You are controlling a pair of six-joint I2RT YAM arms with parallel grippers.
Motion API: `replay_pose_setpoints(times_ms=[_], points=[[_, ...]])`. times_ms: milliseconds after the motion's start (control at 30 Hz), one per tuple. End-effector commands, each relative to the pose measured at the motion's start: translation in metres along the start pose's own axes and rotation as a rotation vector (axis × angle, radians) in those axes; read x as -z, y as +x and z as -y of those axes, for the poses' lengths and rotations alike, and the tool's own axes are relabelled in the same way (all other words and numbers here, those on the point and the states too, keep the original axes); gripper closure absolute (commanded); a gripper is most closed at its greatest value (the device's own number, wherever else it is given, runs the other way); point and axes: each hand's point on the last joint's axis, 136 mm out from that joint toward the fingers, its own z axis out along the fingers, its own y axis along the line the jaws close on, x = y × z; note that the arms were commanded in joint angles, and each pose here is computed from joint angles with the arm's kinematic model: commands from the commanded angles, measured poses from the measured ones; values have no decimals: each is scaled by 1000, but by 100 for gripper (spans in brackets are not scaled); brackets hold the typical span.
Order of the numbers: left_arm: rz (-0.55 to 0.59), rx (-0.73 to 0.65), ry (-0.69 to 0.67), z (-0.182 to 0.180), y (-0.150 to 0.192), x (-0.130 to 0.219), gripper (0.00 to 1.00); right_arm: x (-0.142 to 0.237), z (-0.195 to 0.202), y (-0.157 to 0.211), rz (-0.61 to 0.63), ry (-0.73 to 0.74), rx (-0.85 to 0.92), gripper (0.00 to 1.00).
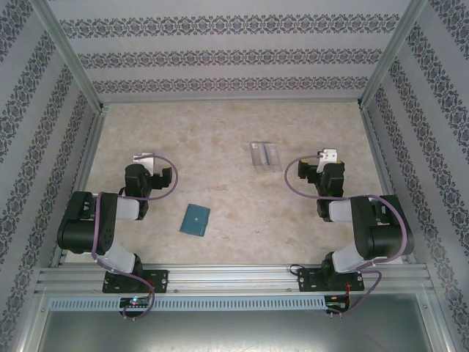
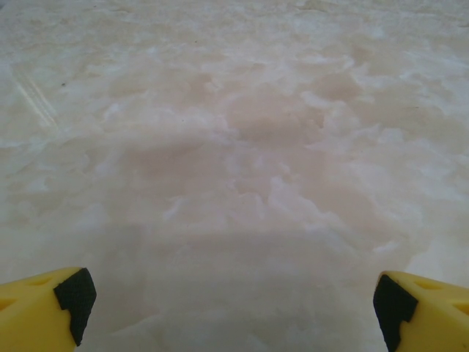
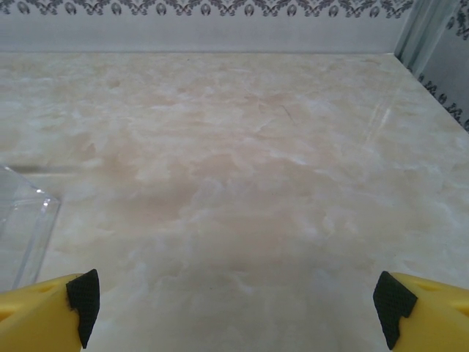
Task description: Put the credit cards into the card holder
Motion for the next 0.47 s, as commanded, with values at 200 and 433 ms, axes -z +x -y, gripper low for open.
replay_pose_setpoints(times_ms=[200,433], points=[[51,21,-12,-3,-17,0,1,-2,-12,-15,30,-62,8,2],[53,21,-12,-3,-17,0,1,-1,-11,-15,35,-65,7,2]])
